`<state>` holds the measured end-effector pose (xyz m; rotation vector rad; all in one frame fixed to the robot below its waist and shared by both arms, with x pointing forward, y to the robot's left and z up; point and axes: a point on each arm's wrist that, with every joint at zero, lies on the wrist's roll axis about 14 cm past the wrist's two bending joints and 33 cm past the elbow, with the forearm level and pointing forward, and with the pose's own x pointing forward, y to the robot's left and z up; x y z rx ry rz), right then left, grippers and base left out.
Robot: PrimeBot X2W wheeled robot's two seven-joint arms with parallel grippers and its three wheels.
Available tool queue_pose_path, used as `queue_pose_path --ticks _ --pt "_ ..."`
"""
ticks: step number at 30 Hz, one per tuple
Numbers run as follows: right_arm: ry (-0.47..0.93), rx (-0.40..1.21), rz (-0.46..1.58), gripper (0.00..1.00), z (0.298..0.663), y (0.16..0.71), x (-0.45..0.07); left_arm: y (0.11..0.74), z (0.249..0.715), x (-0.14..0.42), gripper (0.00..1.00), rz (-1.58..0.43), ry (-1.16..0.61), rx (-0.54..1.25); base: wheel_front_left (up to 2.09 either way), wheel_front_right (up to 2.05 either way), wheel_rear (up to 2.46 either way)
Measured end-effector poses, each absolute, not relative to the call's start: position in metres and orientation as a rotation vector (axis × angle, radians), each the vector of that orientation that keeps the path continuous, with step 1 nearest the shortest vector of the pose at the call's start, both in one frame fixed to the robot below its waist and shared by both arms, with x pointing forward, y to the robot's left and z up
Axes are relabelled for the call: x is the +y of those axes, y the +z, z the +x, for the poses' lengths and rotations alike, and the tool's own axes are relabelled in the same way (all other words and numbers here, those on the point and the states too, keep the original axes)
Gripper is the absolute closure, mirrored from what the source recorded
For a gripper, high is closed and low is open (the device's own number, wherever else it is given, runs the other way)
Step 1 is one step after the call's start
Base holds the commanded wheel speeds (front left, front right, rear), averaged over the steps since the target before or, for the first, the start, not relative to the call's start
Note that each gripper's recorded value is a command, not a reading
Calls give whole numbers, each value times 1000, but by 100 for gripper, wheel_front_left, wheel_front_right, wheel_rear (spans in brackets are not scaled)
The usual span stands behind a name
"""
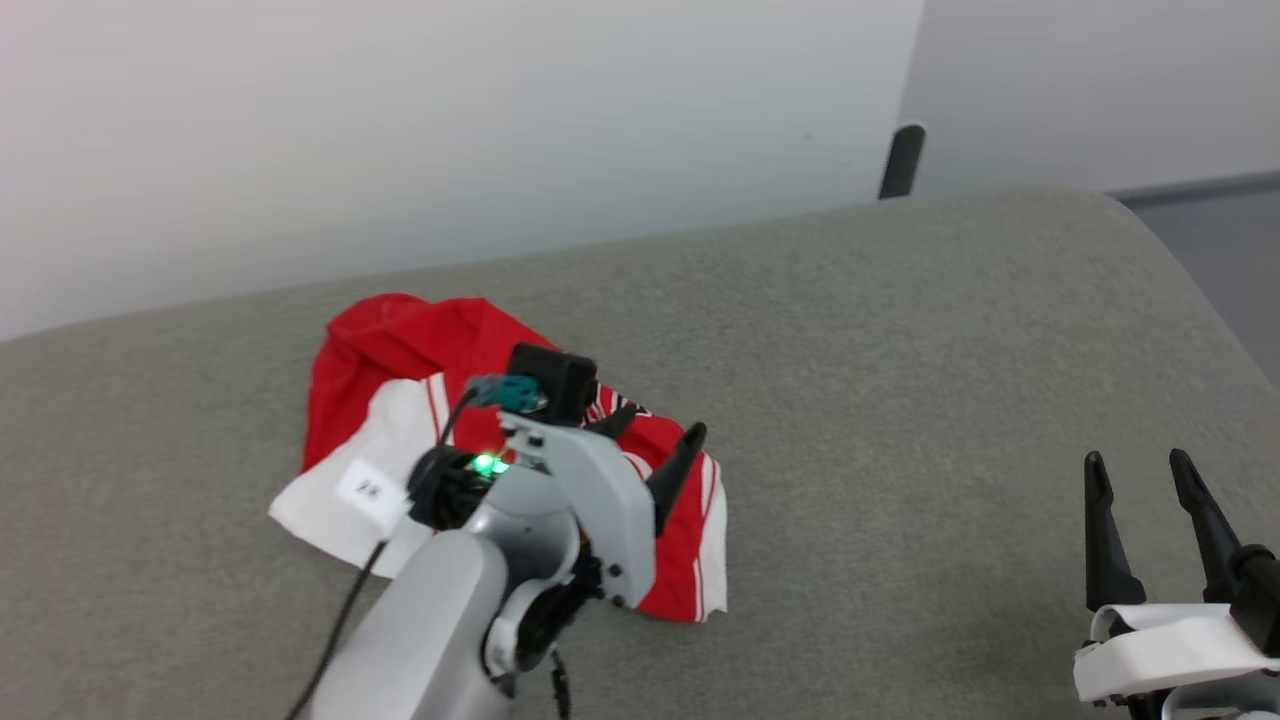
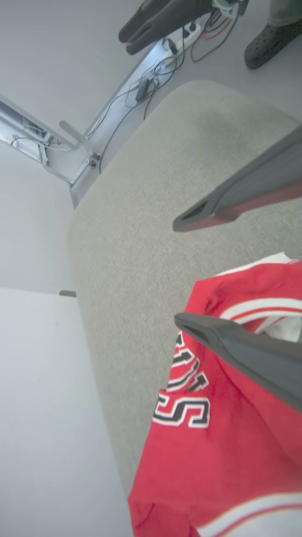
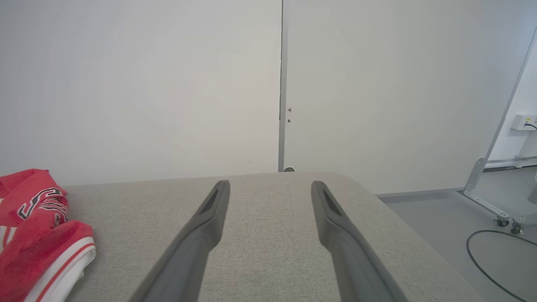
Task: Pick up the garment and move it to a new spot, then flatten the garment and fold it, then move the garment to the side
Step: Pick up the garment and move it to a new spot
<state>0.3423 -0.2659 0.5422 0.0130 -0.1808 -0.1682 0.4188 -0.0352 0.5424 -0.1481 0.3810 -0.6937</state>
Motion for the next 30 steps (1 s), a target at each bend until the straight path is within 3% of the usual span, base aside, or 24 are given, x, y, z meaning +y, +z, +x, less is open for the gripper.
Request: queue_pose_path --ticks 13,30 --pt "-23 -212 13 0 351 551 -225 582 407 53 0 -122 -556 40 0 0 0" --pt "68 -210 7 0 355 549 -196 576 365 180 0 -116 -201 -168 0 0 0"
